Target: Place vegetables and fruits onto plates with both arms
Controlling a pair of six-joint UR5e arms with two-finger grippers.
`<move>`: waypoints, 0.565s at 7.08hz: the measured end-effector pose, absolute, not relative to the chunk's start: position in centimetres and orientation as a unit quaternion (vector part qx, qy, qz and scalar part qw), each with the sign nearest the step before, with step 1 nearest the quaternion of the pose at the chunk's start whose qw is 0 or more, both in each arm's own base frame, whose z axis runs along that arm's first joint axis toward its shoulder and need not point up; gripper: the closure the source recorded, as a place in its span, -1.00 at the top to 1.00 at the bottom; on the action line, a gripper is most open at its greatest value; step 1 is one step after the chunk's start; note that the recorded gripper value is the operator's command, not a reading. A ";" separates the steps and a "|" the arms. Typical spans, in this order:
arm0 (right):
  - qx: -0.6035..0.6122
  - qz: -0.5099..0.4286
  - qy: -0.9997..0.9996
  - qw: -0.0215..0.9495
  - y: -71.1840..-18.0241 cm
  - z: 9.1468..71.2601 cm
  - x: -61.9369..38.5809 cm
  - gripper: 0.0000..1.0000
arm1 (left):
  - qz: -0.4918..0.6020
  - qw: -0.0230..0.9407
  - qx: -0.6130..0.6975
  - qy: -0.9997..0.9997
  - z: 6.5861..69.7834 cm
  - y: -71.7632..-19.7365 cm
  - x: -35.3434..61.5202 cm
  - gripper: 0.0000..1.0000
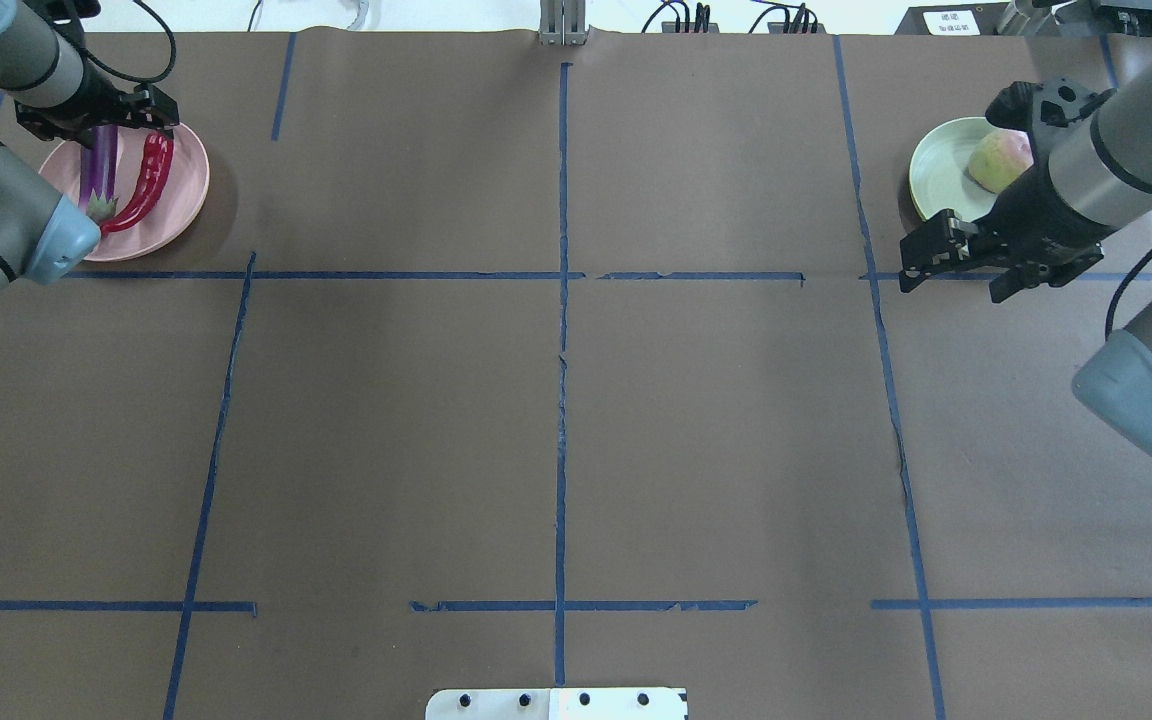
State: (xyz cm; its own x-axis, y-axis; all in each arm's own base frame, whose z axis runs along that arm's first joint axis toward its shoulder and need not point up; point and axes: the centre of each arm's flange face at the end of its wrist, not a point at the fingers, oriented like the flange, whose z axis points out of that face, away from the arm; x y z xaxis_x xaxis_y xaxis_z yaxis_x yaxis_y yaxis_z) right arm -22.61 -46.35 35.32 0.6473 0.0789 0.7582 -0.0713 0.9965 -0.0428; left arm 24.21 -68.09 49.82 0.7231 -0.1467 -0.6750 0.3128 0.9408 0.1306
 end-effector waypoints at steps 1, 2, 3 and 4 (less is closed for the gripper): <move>-0.003 0.053 -0.403 0.913 -44.7 37.2 -20.3 1.00 | -0.084 0.919 0.124 0.366 50.7 -64.8 21.5 1.00; 0.001 0.061 -0.391 0.918 -43.9 39.1 -17.6 1.00 | -0.044 0.912 0.127 0.386 51.5 -61.2 17.9 1.00; 0.009 0.054 -0.378 0.924 -43.5 41.3 -14.5 1.00 | -0.011 0.905 0.135 0.402 52.5 -58.1 13.4 1.00; 0.020 0.034 -0.365 0.930 -43.2 43.6 -11.4 1.00 | 0.019 0.900 0.147 0.409 53.9 -55.7 9.1 1.00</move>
State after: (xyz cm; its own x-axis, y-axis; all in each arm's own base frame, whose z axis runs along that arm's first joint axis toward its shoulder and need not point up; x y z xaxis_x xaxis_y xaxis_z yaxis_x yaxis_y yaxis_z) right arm -11.42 -43.15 43.65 0.7318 0.0479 0.6798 -0.0769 0.9970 0.0125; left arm 9.12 -55.72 53.87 0.6642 0.1552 -0.7312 0.0851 0.9562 0.2802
